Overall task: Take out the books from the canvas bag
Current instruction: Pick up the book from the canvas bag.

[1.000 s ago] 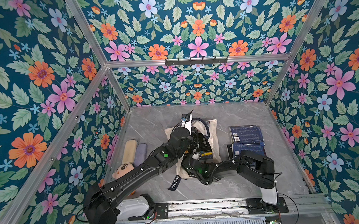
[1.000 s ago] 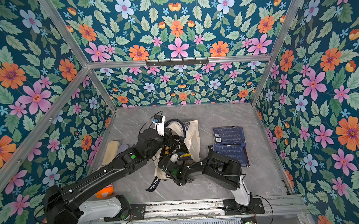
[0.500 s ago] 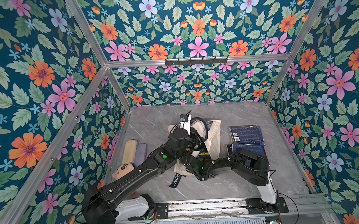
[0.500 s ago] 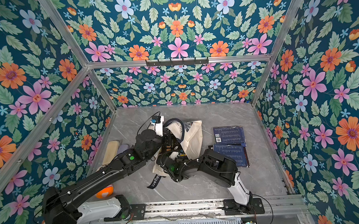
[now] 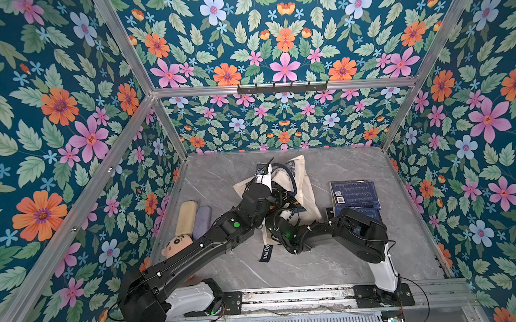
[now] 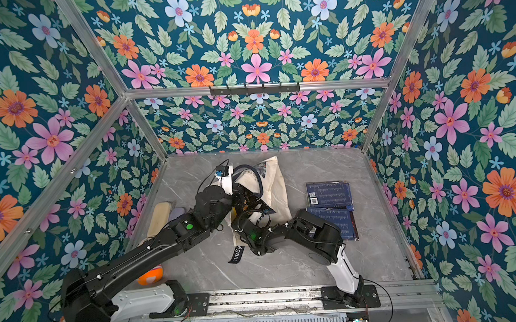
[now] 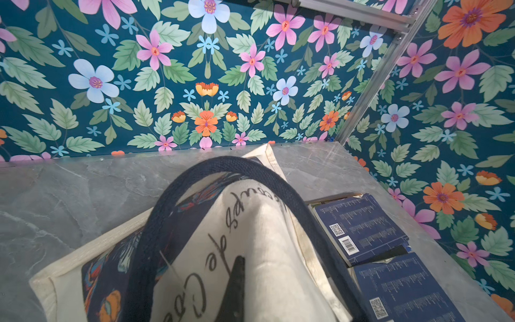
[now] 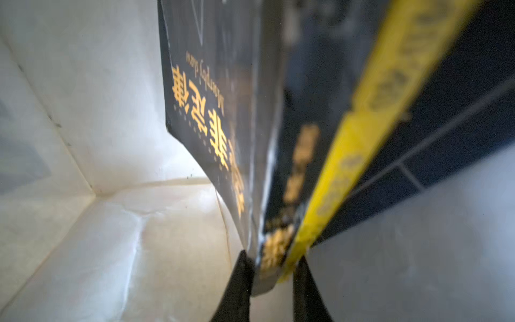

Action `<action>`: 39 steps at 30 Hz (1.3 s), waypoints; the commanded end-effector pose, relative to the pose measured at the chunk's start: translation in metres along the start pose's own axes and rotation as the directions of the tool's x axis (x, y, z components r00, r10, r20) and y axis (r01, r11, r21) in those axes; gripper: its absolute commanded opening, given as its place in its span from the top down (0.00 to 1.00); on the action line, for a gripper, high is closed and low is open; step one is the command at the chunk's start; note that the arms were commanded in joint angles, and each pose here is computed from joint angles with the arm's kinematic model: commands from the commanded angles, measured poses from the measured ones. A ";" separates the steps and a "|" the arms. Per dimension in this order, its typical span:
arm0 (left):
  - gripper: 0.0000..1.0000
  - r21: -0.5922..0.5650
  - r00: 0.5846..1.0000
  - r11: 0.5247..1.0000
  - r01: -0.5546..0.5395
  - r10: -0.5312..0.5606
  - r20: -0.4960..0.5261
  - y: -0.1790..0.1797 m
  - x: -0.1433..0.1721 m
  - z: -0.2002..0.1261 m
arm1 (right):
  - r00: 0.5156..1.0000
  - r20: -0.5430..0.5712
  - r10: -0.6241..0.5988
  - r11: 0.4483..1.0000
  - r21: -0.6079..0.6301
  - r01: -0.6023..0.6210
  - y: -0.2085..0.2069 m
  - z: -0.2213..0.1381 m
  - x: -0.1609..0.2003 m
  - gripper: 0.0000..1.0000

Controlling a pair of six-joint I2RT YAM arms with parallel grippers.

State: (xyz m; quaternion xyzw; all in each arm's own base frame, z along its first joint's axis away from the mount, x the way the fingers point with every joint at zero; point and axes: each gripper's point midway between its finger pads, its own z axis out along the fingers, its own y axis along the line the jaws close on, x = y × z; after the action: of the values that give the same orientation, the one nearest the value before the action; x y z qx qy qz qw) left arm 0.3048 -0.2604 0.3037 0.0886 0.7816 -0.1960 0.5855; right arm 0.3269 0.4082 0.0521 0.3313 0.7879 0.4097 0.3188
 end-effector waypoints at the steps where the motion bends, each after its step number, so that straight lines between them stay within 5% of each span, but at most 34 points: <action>1: 1.00 -0.033 0.997 0.999 0.028 -0.026 0.066 0.003 -0.019 -0.001 | 0.999 -0.003 -0.051 0.996 -0.068 0.050 0.019 -0.009 -0.003 0.91; 12: 1.00 -0.156 0.997 0.987 0.025 -0.014 0.070 0.023 -0.017 0.002 | 0.980 -0.048 -0.195 0.976 -0.114 0.188 0.017 -0.091 0.013 0.96; 19: 1.00 -0.184 0.997 0.983 0.031 -0.019 0.071 0.027 -0.016 0.002 | 0.976 -0.118 -0.182 0.982 -0.081 0.173 -0.010 -0.108 0.017 0.95; 23: 1.00 -0.184 0.998 0.982 0.028 -0.015 0.067 0.027 -0.015 0.003 | 0.973 -0.119 -0.200 0.979 -0.070 0.192 -0.020 -0.112 0.014 0.89; 30: 1.00 -0.184 0.998 0.983 0.021 -0.010 0.060 0.026 -0.014 0.004 | 0.960 -0.137 -0.244 0.965 -0.131 0.226 -0.021 -0.123 0.012 0.52; 39: 1.00 -0.179 0.998 0.984 0.021 -0.011 0.058 0.025 -0.014 0.004 | 0.957 -0.119 -0.263 0.961 -0.119 0.250 -0.026 -0.136 -0.019 0.46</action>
State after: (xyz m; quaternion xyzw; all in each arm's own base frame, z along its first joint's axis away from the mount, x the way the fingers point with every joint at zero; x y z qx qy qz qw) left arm 0.3196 -0.2397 0.2987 0.0403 0.7912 -0.1245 0.5974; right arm 0.2209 0.3269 0.0897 0.1878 0.8234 0.4246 0.3264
